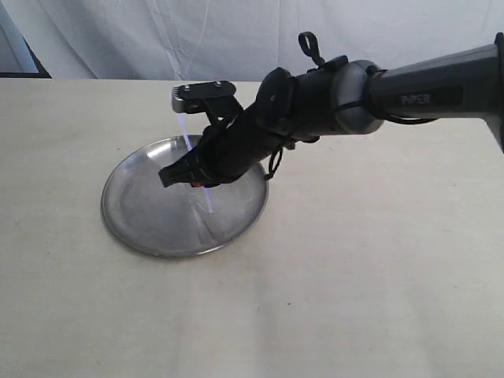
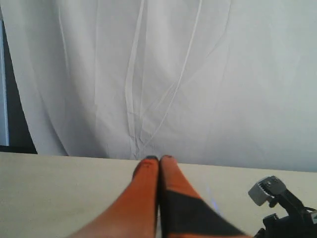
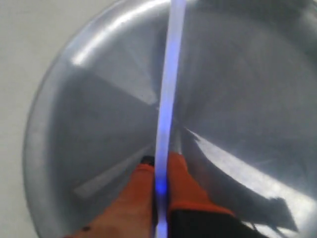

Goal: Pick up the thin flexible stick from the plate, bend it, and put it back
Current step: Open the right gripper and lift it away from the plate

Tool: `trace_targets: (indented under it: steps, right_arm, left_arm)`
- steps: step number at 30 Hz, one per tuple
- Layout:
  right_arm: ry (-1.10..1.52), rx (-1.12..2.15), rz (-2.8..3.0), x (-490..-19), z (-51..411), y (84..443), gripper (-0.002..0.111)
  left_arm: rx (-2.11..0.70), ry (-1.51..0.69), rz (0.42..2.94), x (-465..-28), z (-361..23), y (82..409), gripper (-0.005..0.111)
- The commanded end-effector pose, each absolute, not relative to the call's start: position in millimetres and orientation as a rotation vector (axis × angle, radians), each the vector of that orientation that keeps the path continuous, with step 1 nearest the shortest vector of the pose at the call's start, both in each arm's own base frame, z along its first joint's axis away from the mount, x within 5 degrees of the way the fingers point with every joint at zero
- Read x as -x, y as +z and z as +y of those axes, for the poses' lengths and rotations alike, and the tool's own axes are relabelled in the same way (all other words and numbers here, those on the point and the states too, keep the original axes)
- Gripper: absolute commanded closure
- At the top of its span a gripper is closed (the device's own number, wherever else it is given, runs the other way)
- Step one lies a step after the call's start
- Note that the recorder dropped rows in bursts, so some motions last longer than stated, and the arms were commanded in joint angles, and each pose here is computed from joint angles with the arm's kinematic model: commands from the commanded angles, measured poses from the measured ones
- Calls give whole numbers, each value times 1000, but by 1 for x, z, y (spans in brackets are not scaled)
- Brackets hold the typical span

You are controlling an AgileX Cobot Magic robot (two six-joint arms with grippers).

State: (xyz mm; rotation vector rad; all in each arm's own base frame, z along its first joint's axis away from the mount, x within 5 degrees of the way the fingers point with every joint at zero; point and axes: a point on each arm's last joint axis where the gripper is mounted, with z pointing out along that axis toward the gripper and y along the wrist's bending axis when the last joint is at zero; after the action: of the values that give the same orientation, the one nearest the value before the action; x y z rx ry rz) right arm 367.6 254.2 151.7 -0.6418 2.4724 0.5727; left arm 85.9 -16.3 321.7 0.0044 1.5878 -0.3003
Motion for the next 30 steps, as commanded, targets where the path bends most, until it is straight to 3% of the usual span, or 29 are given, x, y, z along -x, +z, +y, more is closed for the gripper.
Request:
trace_targets:
  steps: [1,12,15,18,19,20,24,25,26,27,30]
  right_arm:
    - [520,671,2600,-380,239,145,108]
    - [495,717,2632,-378,238,137,107]
    - [489,715,2631,-379,238,135,95]
    - [487,714,2625,-380,238,136,68]
    - [493,708,2619,-379,238,142,52]
    - [501,689,2622,-378,238,145,51]
    - [529,671,2572,-373,235,183,80]
    - [537,668,2522,-370,234,204,95]
    - [542,664,2487,-368,232,217,103]
    - [551,651,2413,-363,229,245,108]
    - [549,650,2289,-349,220,292,108]
  left_arm:
    - [17,-311,1580,-79,-13,321,107]
    - [29,-269,1643,-79,-10,313,107]
    - [24,-265,1663,-80,-11,306,107]
    - [20,-258,1692,-81,-11,296,107]
    - [17,-253,1708,-82,-12,290,107]
    - [16,-253,1710,-82,-12,289,107]
    - [-14,-242,1731,-84,-14,276,107]
    - [-5,-253,1756,-84,-14,268,107]
    - [2,-253,1777,-84,-14,262,107]
    - [5,-238,1811,-84,-13,253,107]
    - [52,-270,1872,-83,-14,239,107]
